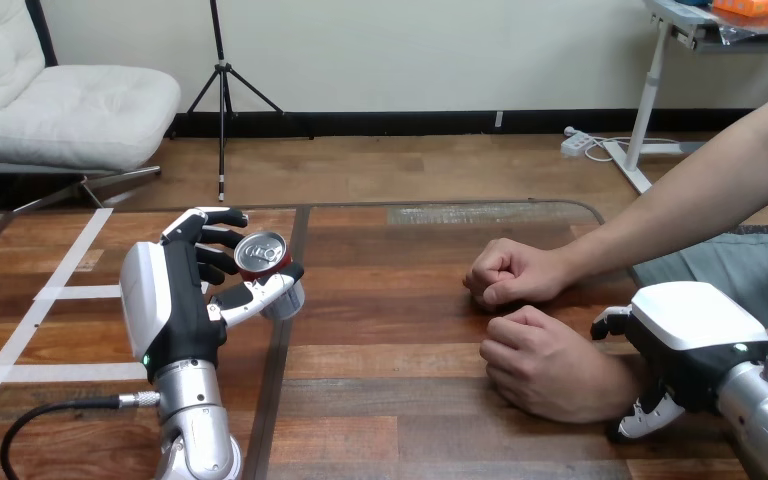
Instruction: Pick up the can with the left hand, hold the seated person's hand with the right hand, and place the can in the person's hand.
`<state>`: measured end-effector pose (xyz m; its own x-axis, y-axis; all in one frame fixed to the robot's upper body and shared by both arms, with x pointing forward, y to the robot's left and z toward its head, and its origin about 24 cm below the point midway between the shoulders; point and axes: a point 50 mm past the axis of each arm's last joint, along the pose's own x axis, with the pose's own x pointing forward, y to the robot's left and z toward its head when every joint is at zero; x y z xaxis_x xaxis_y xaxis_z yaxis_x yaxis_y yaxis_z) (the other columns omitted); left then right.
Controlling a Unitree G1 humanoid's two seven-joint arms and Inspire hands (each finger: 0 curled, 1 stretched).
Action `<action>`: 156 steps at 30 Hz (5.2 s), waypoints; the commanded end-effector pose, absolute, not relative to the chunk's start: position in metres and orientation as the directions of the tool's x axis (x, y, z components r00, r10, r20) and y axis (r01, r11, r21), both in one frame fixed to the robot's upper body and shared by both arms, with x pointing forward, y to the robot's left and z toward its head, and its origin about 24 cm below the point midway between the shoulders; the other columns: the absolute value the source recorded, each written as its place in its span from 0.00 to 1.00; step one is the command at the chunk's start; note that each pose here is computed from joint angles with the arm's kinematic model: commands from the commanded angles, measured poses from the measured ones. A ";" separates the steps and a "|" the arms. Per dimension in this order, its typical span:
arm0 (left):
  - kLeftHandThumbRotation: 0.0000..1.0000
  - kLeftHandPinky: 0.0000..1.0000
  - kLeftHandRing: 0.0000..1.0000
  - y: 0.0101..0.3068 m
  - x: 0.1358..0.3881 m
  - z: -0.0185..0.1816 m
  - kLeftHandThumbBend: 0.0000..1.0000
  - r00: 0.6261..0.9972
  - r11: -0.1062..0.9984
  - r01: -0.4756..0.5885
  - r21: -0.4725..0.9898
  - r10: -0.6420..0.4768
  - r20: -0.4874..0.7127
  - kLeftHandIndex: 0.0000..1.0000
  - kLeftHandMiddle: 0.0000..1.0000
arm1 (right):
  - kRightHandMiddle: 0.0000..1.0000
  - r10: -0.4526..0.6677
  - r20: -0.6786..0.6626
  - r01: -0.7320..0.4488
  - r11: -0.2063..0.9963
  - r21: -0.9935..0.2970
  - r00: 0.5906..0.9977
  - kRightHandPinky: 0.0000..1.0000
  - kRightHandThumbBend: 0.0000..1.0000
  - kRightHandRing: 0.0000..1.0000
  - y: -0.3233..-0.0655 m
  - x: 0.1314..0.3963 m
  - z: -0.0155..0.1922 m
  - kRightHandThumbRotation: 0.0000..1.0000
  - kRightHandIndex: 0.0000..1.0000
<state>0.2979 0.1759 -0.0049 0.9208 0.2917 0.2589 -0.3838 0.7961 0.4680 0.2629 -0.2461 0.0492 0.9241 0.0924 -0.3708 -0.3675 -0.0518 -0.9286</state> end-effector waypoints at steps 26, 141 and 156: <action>0.00 0.41 0.44 0.172 0.311 0.023 0.68 0.885 0.814 -0.416 0.405 0.261 0.385 0.57 0.49 | 0.80 0.095 -0.431 -0.425 -0.080 -0.902 0.897 0.67 0.86 0.78 -0.234 0.284 0.055 0.10 0.77; 0.00 0.40 0.44 0.176 0.313 0.023 0.68 0.891 0.815 -0.413 0.407 0.267 0.368 0.57 0.50 | 0.75 -0.151 -0.473 -0.493 -0.140 -0.859 0.868 0.40 0.57 0.69 -0.269 0.240 0.048 0.00 0.74; 0.00 0.40 0.44 0.176 0.312 0.023 0.68 0.888 0.815 -0.415 0.403 0.269 0.372 0.57 0.50 | 0.52 -0.130 -0.417 -0.434 -0.159 -0.887 0.900 0.19 0.59 0.39 -0.272 0.242 0.043 0.00 0.58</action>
